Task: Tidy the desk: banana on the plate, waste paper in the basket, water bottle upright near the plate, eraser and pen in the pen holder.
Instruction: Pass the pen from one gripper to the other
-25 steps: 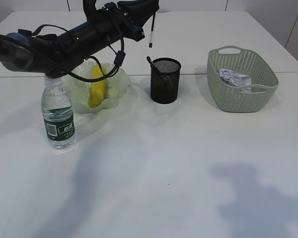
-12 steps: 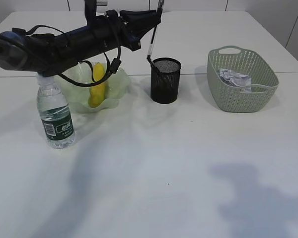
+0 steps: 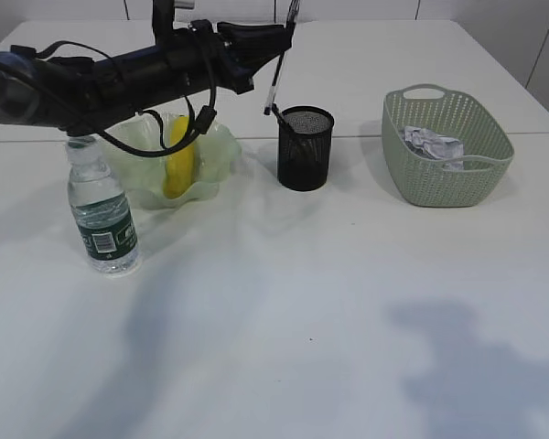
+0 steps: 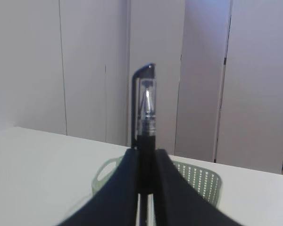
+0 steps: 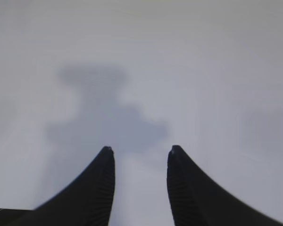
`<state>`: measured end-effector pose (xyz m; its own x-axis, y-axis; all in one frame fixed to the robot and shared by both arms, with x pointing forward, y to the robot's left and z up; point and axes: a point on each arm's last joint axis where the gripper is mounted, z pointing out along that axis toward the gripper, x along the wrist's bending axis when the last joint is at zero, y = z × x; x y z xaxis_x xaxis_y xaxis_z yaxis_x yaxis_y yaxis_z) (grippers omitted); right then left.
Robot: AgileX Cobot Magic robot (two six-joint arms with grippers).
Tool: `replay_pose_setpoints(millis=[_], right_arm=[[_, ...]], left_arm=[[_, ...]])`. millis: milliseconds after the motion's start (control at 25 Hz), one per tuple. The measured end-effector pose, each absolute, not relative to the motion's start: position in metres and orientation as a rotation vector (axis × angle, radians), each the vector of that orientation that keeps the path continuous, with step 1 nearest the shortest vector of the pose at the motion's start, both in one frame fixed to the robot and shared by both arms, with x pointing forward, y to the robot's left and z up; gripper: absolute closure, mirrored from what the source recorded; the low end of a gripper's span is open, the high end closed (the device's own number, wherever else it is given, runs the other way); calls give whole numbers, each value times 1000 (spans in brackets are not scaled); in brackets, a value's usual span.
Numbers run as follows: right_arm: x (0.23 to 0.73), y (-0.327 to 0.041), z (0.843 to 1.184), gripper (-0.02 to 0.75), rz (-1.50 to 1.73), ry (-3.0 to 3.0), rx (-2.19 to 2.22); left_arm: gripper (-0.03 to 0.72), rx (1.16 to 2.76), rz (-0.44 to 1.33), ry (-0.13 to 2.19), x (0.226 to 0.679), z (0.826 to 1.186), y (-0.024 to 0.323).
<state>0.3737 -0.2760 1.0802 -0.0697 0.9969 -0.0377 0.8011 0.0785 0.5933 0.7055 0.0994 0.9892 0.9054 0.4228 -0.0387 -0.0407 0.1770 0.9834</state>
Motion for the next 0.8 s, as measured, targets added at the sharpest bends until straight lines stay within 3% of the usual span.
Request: replay_pose_setpoints(millis=[800], right_arm=[[374, -276, 1080, 456, 597, 1937, 1765]], left_arm=[[662, 1295, 388, 350, 701, 1003, 80]])
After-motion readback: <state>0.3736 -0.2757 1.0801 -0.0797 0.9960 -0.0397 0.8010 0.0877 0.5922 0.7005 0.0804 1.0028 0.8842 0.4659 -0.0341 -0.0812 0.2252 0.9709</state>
